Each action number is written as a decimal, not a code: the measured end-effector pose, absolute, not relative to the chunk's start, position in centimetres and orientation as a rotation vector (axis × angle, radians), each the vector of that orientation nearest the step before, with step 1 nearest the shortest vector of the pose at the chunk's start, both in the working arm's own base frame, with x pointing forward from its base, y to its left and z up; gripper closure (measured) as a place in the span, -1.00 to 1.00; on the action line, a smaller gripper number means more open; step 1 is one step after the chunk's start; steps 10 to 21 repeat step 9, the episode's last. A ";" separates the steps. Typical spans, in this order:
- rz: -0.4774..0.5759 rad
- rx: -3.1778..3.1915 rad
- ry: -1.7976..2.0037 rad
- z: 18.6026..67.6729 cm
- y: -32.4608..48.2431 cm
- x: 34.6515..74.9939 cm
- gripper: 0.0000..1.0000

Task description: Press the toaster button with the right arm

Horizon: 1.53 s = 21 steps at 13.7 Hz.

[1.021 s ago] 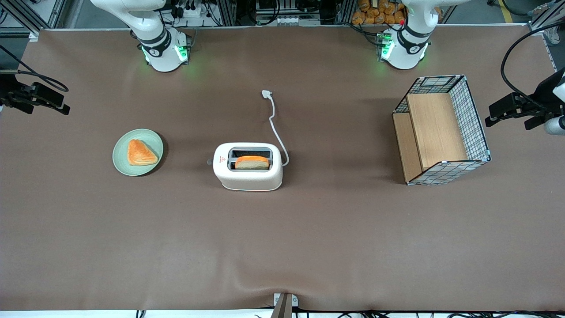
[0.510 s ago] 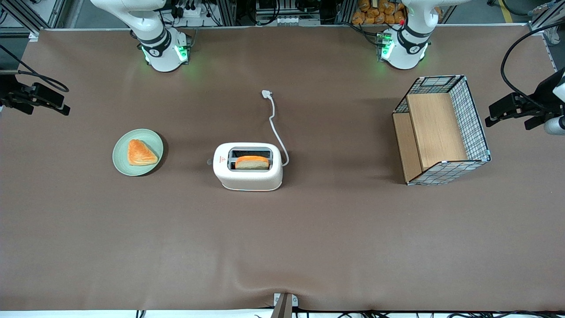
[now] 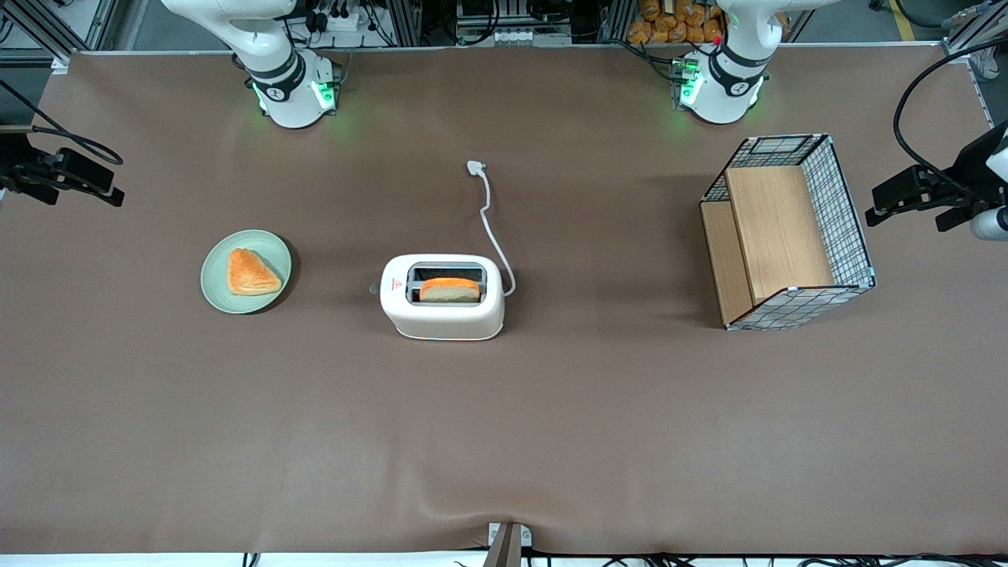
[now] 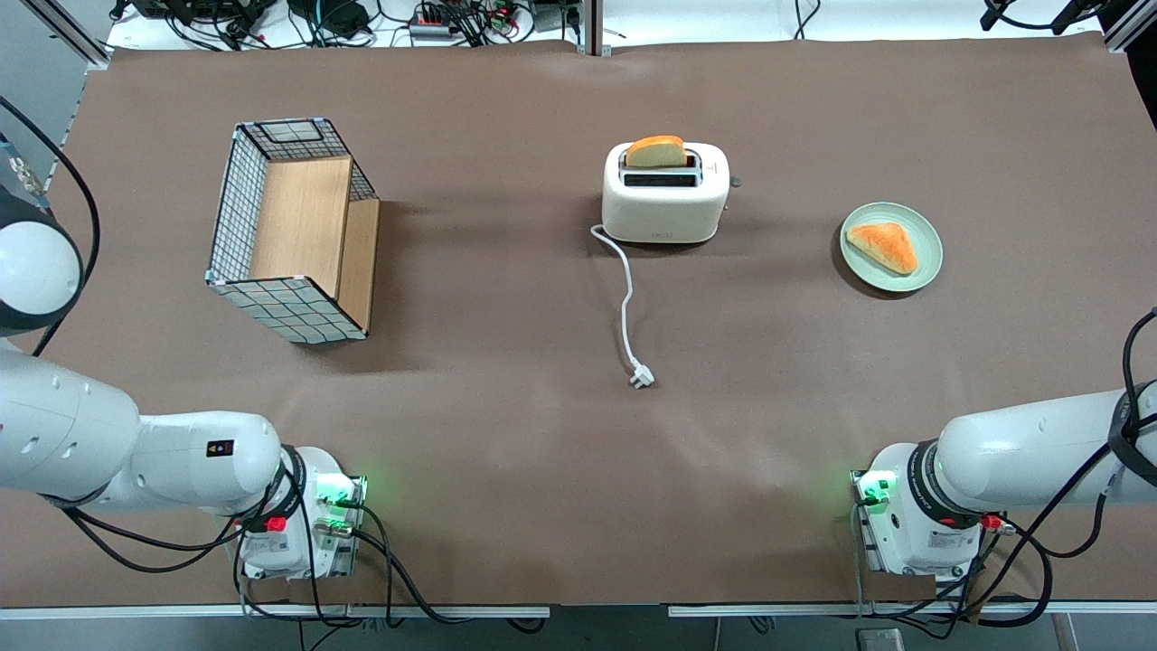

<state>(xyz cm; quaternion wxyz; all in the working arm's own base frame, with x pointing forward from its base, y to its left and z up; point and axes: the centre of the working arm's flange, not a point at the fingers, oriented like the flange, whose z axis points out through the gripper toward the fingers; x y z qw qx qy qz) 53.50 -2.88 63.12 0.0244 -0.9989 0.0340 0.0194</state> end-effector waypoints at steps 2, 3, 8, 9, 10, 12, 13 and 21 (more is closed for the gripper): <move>0.057 -3.104 0.108 63.1 -3.1 53.5 -1.00; 0.055 -3.109 0.109 63.1 -3.2 53.5 -1.00; 0.046 -3.121 0.108 63.2 -3.2 53.6 -1.00; 0.046 -3.122 0.107 63.2 -3.2 53.6 -1.00; 0.046 -3.122 0.107 63.2 -3.2 53.6 -1.00; 0.046 -3.122 0.107 63.2 -3.2 53.6 -1.00; 0.046 -3.122 0.107 63.2 -3.2 53.6 -1.00; 0.046 -3.122 0.107 63.2 -3.2 53.6 -1.00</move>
